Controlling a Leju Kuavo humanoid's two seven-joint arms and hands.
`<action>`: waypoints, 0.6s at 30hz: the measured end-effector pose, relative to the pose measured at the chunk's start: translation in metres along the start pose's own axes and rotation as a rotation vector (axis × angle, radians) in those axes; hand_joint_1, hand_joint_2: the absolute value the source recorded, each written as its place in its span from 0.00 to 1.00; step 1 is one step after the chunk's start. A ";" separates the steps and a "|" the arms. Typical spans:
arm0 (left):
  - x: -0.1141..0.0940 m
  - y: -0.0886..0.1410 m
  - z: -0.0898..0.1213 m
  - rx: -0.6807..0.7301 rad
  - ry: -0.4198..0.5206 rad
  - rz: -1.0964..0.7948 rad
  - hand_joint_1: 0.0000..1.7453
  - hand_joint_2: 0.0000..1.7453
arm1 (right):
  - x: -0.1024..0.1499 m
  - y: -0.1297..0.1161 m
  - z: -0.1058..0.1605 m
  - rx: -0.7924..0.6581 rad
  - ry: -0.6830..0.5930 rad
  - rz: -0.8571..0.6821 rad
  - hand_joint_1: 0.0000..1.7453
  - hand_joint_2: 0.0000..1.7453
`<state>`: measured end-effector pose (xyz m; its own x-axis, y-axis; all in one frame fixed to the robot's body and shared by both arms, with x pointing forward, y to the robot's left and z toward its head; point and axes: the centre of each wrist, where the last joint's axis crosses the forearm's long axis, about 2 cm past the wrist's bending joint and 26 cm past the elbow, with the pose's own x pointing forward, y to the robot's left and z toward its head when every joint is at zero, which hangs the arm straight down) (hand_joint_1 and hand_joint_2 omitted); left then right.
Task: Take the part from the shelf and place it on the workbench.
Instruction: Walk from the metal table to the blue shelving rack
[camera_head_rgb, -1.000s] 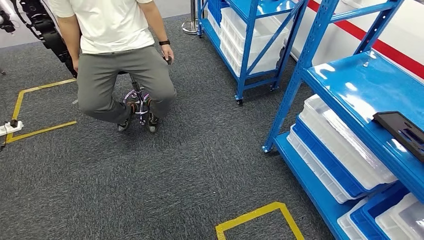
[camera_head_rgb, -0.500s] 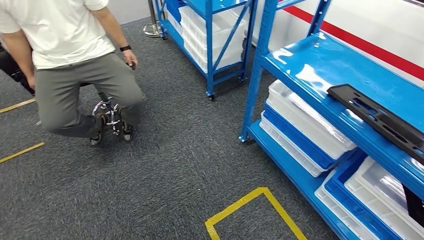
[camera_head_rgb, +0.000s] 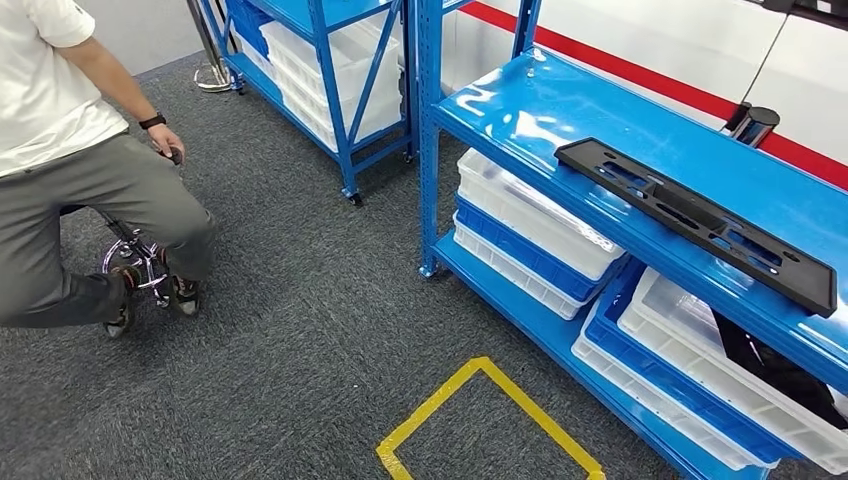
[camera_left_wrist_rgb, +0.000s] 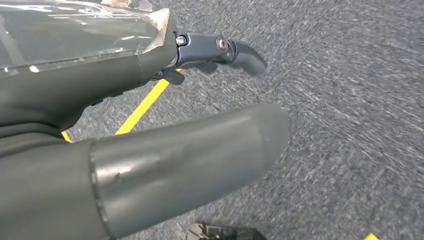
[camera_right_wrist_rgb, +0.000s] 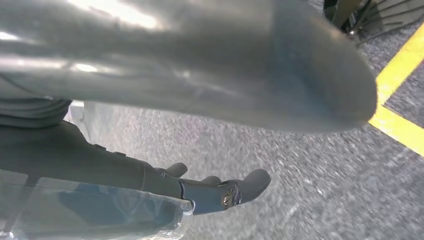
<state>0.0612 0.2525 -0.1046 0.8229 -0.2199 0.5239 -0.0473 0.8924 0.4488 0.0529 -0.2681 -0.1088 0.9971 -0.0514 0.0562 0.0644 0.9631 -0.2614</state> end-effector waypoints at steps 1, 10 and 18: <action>0.000 0.000 0.000 0.000 0.000 0.001 0.00 0.00 | 0.000 0.000 0.000 0.000 0.001 0.000 0.00 0.00; 0.001 -0.005 0.003 -0.011 0.002 0.006 0.00 0.00 | -0.002 -0.004 -0.001 -0.008 0.000 -0.001 0.00 0.00; 0.004 -0.006 0.002 -0.016 -0.007 0.012 0.00 0.00 | 0.000 -0.007 -0.002 -0.012 -0.011 -0.002 0.00 0.00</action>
<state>0.0639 0.2454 -0.1037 0.8181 -0.2118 0.5346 -0.0483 0.9011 0.4308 0.0529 -0.2749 -0.1091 0.9965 -0.0502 0.0670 0.0667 0.9599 -0.2725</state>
